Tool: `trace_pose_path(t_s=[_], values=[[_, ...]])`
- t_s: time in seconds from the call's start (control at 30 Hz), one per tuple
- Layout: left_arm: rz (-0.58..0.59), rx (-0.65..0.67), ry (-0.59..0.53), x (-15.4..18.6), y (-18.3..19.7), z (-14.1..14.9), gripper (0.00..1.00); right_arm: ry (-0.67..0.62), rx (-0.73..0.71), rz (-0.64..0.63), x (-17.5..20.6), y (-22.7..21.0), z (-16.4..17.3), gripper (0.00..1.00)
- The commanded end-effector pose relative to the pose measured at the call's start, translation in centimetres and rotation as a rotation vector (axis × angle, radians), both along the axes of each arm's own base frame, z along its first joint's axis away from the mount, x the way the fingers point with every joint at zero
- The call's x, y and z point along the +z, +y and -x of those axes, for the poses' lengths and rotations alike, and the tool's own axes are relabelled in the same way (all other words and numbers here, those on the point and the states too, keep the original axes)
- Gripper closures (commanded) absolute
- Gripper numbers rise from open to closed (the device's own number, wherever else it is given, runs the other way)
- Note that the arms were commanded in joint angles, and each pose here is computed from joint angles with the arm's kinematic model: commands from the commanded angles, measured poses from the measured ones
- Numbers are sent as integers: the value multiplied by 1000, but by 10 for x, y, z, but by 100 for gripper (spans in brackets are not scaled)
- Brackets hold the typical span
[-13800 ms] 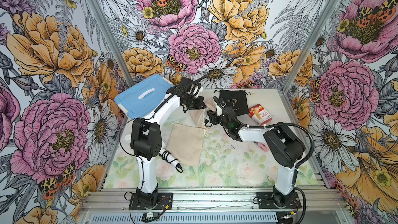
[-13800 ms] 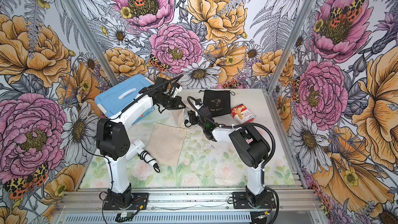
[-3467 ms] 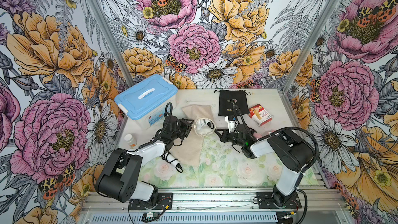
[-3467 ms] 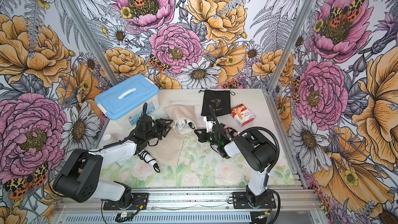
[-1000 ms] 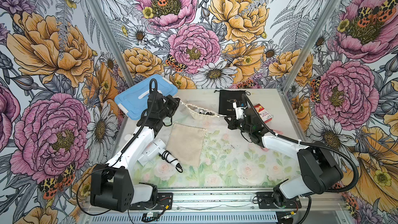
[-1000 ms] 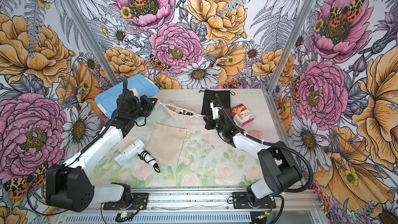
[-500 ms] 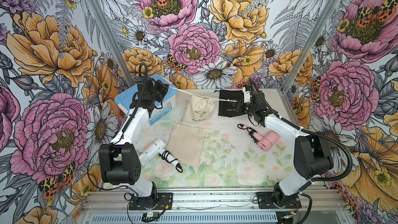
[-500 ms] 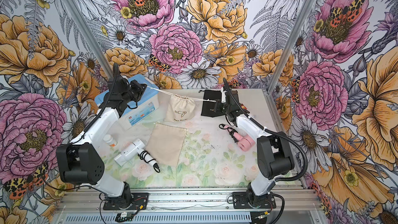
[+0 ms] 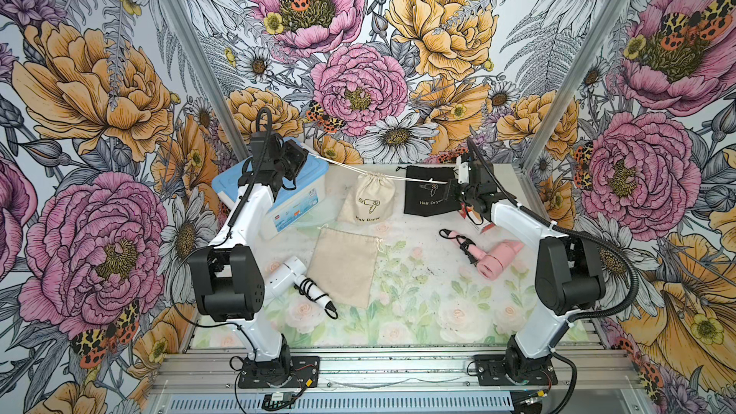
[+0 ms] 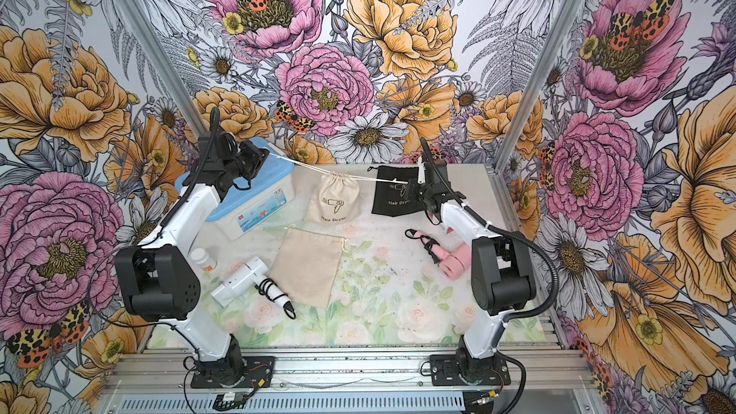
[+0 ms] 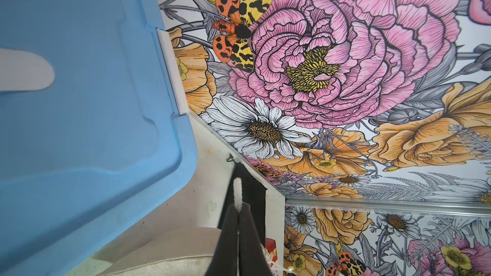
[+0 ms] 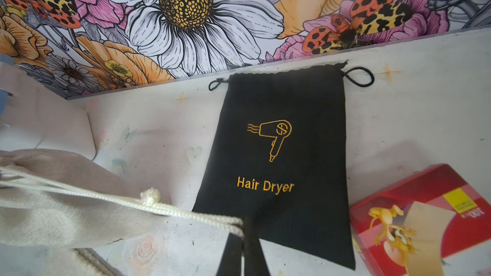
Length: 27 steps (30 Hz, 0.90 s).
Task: Pack away hair dryers
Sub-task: Pull the drawstrings on both sides of the drawstring bag, then place the drawstrings on both sides at the center of the board.
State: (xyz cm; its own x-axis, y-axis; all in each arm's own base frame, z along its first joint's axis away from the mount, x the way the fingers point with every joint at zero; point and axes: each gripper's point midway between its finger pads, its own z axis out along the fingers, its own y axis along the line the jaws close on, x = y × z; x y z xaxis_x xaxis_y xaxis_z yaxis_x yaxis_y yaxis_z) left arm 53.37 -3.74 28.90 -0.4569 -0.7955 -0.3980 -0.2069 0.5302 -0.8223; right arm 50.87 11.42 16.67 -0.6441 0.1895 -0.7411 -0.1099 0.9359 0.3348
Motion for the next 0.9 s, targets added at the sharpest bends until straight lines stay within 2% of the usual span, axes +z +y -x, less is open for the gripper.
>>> trace_pose_path(t_s=[0.0,0.3,0.63,0.67,0.7,0.8,0.87], values=[[-81,87,-59,15,29,-21,100,50,-137,74,-19,-47,-17,100],[-225,-3,-5,-12,-8,-74,100,51,-110,-30,-23,-28,-61,100],[-275,-79,18,-42,-35,-111,100,33,-55,-144,-18,10,-98,100],[-279,-95,8,-41,-40,-113,97,27,-53,-148,-16,11,-100,100],[-288,-111,0,-41,-46,-114,92,19,-46,-153,-11,13,-100,91],[-349,-155,-44,-31,-62,-114,57,-26,-33,-150,14,14,-98,52],[-392,-186,-72,-23,-71,-112,43,-65,-31,-139,36,11,-92,38]])
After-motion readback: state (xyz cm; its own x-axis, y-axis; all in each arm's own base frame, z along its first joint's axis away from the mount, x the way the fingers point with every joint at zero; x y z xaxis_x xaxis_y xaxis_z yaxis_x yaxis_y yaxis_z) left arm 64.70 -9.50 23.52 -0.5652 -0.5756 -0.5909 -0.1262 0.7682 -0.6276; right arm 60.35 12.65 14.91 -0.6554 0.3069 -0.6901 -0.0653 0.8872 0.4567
